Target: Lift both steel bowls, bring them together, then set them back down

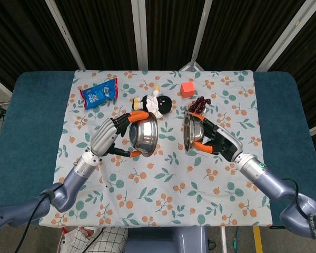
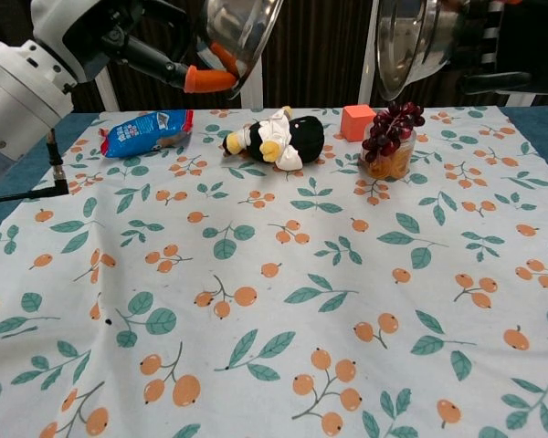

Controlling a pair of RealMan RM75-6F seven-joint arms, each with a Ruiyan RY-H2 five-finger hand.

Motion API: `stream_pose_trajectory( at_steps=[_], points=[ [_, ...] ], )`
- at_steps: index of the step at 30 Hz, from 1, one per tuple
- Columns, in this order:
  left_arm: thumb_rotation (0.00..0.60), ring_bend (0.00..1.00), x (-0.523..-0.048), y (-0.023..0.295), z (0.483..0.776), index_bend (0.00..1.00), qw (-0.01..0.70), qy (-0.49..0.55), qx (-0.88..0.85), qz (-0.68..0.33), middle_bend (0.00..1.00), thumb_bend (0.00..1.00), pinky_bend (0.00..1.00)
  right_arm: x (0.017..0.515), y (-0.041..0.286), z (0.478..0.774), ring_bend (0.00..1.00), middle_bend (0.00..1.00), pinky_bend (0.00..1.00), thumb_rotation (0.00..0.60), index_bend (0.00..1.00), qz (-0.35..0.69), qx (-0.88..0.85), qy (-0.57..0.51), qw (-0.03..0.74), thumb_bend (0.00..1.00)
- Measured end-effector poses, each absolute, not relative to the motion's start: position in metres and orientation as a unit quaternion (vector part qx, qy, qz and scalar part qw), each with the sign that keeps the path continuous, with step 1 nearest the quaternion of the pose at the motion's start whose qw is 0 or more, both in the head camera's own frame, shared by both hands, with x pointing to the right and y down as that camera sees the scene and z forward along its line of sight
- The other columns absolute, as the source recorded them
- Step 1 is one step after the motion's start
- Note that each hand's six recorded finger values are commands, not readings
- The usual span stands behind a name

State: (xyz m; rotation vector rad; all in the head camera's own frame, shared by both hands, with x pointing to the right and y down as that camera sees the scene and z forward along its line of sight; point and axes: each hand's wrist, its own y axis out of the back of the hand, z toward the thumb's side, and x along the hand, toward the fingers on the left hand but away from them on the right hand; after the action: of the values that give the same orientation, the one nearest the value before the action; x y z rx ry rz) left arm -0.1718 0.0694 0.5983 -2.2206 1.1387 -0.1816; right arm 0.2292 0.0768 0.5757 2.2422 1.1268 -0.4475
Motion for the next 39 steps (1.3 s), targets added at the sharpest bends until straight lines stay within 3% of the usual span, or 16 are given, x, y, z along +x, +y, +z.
stream_pose_trajectory(
  at_steps=[39],
  points=[
    [0.6,0.51,-0.116,0.076,0.602,0.57,0.335,0.411,-0.848,-0.03,0.62,0.42,0.71,0.172,0.105,0.56,0.89,0.83,1.0,0.6,0.95,-0.173,0.855,0.377,0.311,0.35]
  ],
)
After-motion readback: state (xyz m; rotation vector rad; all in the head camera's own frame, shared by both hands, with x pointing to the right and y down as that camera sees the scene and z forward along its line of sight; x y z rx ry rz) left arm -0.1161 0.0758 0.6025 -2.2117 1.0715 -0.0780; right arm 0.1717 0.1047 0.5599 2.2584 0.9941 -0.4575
